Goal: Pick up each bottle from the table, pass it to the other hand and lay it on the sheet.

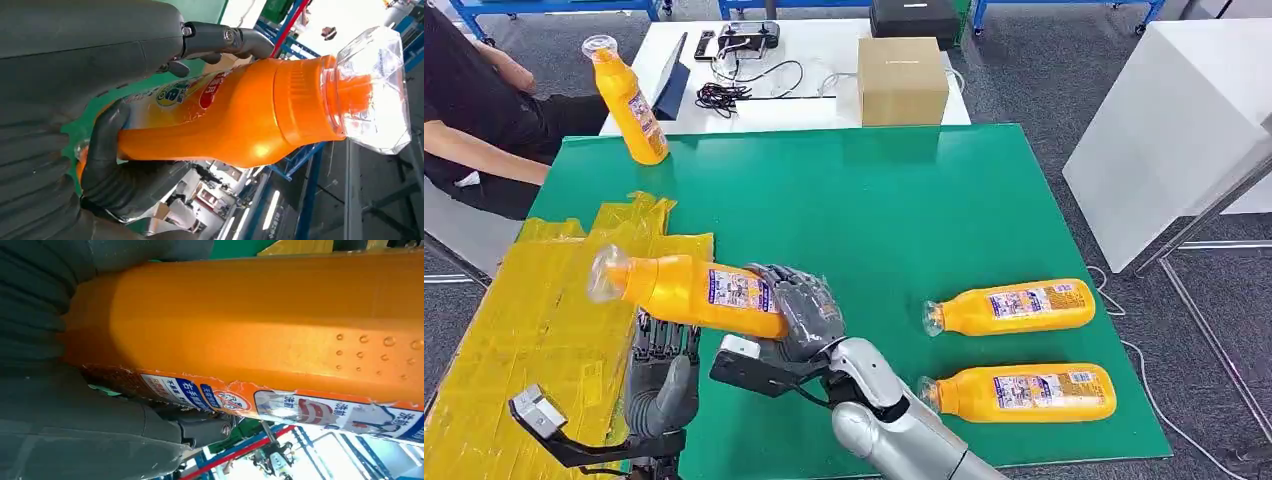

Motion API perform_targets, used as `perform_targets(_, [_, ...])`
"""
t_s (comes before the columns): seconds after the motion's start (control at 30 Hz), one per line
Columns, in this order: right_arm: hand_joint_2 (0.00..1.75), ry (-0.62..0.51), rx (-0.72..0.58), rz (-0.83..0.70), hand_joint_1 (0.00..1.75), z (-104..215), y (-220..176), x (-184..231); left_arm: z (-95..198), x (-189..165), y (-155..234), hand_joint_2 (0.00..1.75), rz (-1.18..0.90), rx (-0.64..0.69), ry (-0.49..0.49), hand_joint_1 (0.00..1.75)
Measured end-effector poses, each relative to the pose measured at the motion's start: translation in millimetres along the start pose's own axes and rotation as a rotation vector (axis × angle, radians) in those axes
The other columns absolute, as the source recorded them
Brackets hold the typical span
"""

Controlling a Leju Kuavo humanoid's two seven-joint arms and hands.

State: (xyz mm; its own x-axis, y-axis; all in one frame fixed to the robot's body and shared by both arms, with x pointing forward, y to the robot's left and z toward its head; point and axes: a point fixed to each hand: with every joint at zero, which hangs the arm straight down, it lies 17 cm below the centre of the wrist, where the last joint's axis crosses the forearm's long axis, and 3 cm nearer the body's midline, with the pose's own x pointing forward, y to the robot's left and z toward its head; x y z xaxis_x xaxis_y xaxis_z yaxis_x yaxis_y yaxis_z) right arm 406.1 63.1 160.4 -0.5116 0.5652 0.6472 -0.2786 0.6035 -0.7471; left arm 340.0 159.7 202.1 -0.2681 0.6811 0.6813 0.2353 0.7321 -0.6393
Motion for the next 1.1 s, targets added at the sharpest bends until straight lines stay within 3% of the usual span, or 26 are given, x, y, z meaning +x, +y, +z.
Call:
perform_targets(0.4, [1.75, -0.166, 0.220, 0.080, 1.75, 20, 69, 54, 4, 44, 42, 1.75, -0.006, 0.122, -0.117, 0.00])
perform_targets(1.07, [1.75, -0.208, 0.271, 0.045, 1.75, 24, 77, 71, 13, 52, 55, 1.75, -0.026, 0.150, -0.137, 0.07])
perform_targets(1.1, [1.75, -0.210, 0.272, 0.047, 1.75, 25, 76, 71, 13, 52, 55, 1.75, -0.026, 0.150, -0.137, 1.75])
